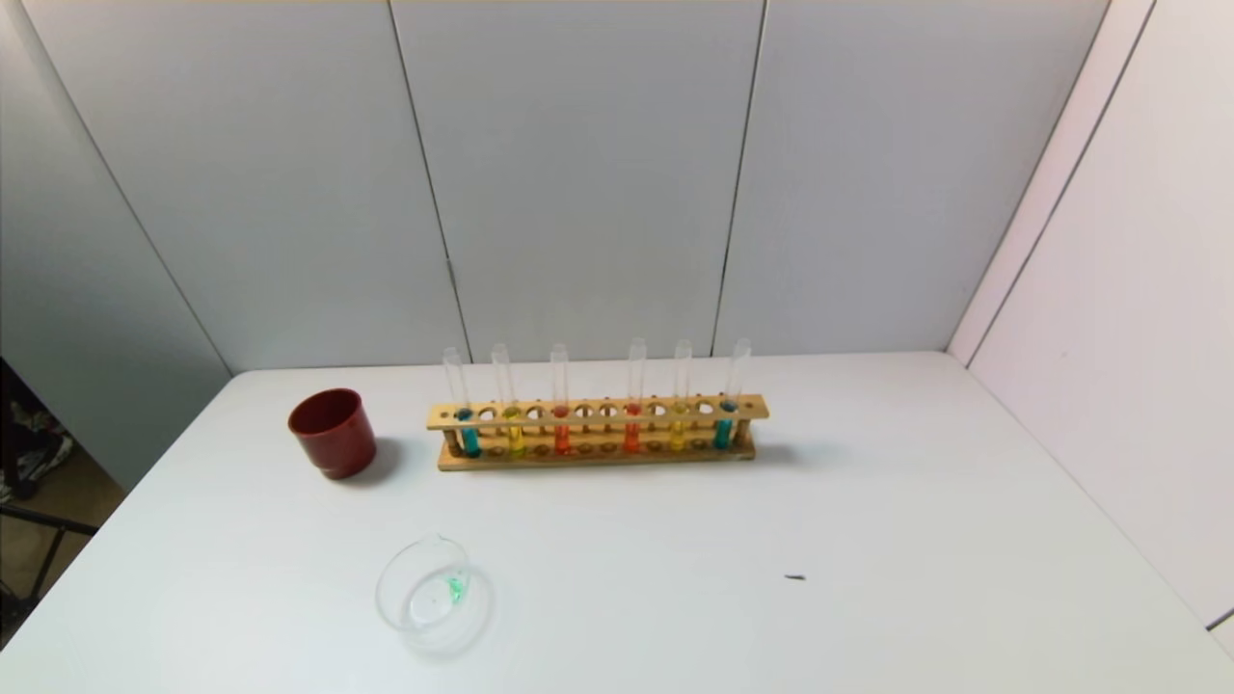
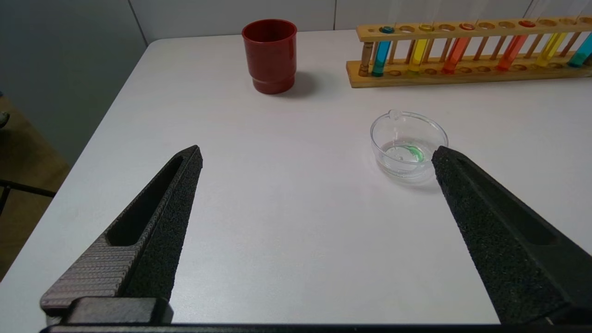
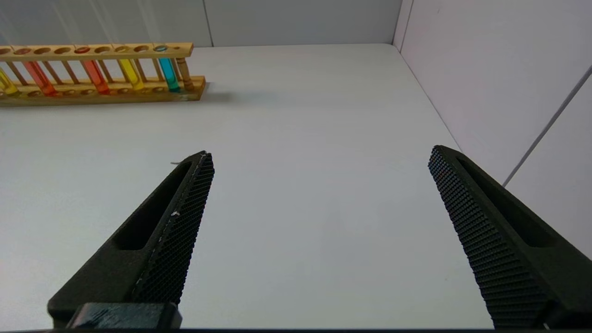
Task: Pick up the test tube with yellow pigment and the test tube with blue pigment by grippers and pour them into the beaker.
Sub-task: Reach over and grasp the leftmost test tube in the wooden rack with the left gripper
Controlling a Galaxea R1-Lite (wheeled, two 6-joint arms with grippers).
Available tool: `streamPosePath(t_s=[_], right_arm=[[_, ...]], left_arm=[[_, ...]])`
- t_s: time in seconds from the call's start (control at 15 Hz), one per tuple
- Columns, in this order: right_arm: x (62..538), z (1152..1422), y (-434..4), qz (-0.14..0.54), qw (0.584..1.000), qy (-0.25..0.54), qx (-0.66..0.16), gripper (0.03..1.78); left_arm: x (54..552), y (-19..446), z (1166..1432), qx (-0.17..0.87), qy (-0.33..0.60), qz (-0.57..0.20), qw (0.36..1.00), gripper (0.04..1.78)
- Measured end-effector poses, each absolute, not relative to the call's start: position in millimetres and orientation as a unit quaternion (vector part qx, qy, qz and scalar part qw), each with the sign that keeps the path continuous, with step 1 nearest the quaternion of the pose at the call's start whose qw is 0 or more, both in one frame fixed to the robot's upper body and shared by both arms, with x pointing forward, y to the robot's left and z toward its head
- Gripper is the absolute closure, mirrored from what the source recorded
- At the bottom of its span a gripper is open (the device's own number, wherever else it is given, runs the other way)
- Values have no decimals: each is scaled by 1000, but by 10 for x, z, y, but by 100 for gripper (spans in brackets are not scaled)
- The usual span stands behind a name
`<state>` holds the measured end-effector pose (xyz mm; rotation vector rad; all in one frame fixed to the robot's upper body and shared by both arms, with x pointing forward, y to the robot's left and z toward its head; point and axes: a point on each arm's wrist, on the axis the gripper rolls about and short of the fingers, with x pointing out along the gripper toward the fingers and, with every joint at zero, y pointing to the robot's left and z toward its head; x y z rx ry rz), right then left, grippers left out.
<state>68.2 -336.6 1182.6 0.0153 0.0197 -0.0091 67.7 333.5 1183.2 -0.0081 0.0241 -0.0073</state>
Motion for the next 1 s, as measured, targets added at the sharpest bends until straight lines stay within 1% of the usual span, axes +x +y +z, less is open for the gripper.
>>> streamPosePath(t_s=[1.0], right_arm=[[682,11826,-3366,-4,1000,10,8,11]], left_arm=[[681,3336,11837,4,5,-3,1000,7]])
